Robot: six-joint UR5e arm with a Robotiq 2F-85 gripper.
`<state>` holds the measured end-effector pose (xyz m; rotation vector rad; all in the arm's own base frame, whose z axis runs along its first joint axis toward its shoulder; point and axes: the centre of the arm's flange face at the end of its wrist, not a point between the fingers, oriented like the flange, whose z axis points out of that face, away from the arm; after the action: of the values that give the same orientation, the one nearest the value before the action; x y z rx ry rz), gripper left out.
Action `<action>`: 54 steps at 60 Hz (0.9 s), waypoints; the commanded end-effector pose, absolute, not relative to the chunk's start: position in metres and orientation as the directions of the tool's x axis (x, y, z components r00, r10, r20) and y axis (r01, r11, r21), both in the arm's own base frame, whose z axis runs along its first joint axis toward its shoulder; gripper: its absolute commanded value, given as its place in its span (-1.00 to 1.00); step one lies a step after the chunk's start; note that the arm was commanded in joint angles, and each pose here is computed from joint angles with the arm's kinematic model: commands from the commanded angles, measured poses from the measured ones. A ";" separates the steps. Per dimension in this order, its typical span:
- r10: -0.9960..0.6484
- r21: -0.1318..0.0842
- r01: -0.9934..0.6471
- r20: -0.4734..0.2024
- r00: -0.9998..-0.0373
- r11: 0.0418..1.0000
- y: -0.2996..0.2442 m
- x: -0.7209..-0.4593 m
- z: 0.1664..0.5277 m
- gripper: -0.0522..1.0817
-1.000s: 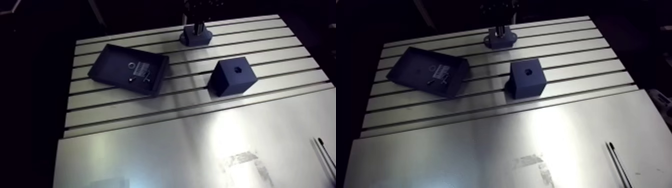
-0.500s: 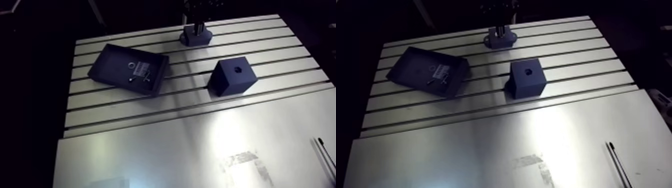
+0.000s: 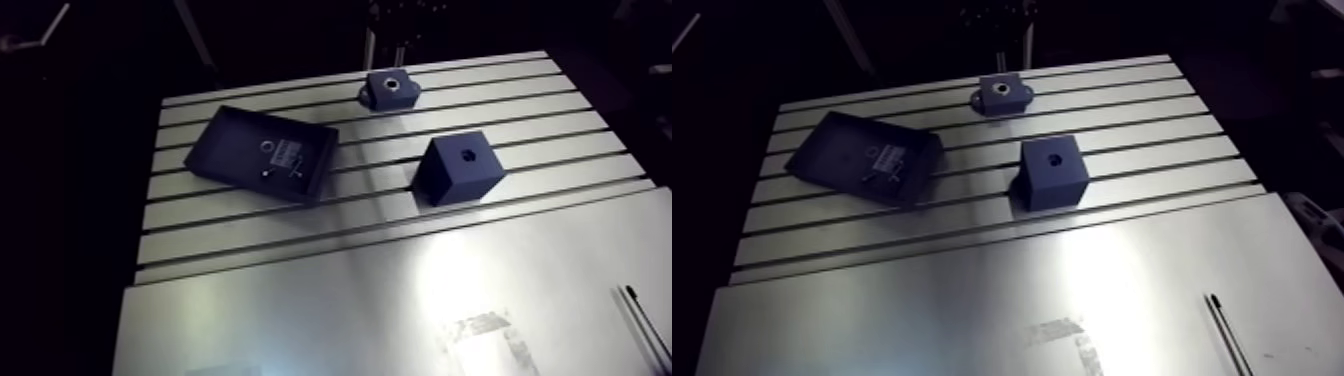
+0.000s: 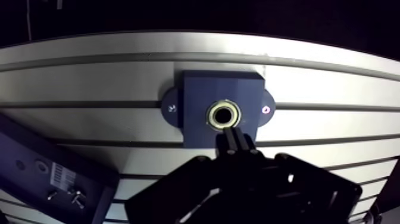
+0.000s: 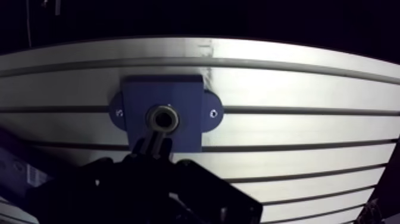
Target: Pick up the bearing and press it into the housing until flush.
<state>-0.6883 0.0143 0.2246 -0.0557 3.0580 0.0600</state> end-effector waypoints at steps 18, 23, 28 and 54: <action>-0.022 0.020 -0.024 -0.124 -0.992 1.000 -0.010 -0.625 0.384 -0.90; -0.012 0.016 -0.014 -0.115 -0.993 1.000 -0.013 -0.613 0.407 -0.90; -0.007 0.018 -0.008 -0.096 -0.995 1.000 -0.018 -0.594 0.438 -0.90; 0.001 -0.001 0.001 -0.049 -0.999 1.000 -0.031 -0.541 0.492 -0.90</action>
<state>-0.6202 -0.0101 0.3907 -0.0298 3.0404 0.0343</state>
